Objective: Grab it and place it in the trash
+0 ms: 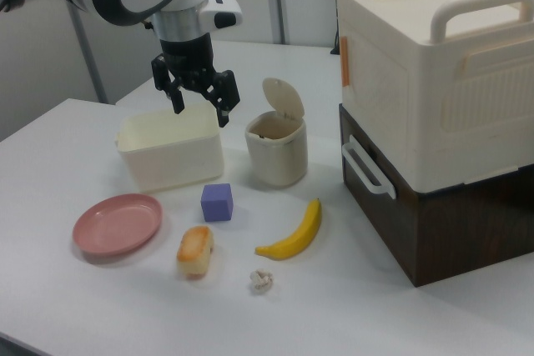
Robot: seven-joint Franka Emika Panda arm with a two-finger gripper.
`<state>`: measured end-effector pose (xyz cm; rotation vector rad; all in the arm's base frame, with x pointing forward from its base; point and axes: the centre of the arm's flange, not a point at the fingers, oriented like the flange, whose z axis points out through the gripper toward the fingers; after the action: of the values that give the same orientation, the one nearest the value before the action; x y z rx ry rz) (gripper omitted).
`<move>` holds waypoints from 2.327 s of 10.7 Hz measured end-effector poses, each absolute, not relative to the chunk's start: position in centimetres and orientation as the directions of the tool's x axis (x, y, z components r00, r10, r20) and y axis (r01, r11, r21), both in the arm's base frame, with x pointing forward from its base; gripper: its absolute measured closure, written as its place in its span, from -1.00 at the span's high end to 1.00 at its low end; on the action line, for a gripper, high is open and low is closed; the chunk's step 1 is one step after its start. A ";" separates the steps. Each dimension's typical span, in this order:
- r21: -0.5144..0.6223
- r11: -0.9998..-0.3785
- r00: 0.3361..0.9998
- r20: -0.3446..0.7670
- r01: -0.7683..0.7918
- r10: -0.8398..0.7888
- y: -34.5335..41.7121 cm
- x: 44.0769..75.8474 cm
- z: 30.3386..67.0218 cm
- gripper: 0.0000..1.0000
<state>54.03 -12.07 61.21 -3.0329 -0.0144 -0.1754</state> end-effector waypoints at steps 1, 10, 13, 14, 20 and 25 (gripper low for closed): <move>-0.103 -0.995 0.993 0.115 0.015 0.003 -12.1 54.0 61.2 1.00; -0.069 -0.995 0.991 0.121 0.066 0.057 -12.5 54.2 61.7 1.00; -0.059 -0.992 0.991 0.074 0.113 0.108 -12.6 53.7 61.4 1.00; -0.062 -0.989 0.989 0.062 0.136 0.132 -12.7 53.5 61.4 1.00; -0.069 -0.997 0.998 0.055 0.024 0.020 -13.6 53.2 61.5 1.00; -0.068 -0.997 0.997 0.070 -0.034 -0.039 -13.3 53.5 61.8 1.00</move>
<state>53.49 -13.27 61.75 -3.0723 0.0565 -0.1092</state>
